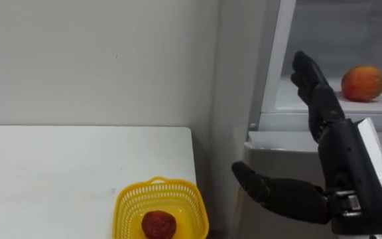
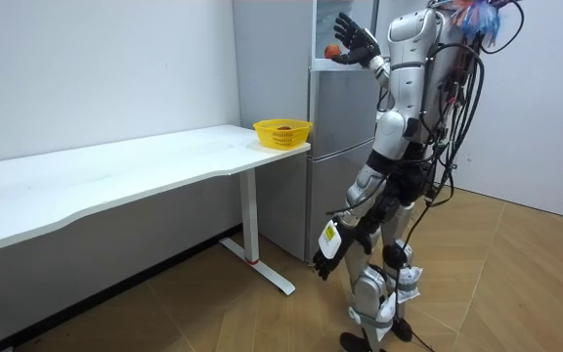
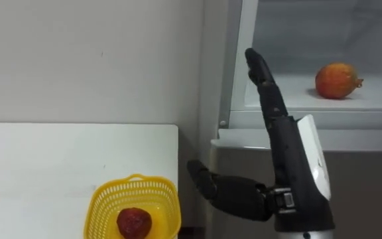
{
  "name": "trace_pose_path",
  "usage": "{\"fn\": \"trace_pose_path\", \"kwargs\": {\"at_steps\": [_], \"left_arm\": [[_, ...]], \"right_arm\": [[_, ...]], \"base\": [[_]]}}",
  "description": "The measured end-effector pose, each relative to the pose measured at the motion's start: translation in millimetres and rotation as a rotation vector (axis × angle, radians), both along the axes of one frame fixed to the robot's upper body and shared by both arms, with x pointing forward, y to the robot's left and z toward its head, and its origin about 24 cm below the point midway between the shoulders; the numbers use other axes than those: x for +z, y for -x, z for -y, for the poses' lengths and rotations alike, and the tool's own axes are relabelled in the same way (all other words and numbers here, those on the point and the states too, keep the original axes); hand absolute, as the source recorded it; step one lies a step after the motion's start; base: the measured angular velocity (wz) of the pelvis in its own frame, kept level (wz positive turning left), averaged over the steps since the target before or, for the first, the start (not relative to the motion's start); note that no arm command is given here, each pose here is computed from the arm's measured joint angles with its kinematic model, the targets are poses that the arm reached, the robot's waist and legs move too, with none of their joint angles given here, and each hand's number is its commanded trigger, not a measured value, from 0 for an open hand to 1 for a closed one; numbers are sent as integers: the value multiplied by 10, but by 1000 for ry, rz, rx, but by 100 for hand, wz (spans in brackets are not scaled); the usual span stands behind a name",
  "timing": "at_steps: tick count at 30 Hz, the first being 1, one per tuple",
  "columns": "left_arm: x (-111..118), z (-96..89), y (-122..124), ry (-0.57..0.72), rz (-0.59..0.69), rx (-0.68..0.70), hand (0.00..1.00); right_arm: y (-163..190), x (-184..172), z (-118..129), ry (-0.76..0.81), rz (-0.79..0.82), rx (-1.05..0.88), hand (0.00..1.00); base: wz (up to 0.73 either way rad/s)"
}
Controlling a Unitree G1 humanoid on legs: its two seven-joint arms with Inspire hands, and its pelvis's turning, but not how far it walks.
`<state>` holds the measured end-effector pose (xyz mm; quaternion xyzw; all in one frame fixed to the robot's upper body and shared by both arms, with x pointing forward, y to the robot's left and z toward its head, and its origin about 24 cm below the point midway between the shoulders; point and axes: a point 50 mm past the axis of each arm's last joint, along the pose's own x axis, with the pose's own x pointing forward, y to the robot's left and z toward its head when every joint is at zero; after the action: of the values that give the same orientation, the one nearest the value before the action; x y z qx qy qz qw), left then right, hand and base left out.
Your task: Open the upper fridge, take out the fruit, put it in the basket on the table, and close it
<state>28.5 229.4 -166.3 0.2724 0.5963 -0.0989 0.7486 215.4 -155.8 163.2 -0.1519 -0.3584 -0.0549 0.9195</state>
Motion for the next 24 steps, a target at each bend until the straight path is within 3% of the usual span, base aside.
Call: {"fn": "trace_pose_path", "kwargs": {"at_steps": [16,24], "left_arm": [[7,-34,71,7,-2,28,0],[17,-79,78,13,-8,48,0]], "right_arm": [[62,44,199,-54,68,-124,0],[1,5,589,-91,65,-317,0]], "base": [[-4],[3]]}}
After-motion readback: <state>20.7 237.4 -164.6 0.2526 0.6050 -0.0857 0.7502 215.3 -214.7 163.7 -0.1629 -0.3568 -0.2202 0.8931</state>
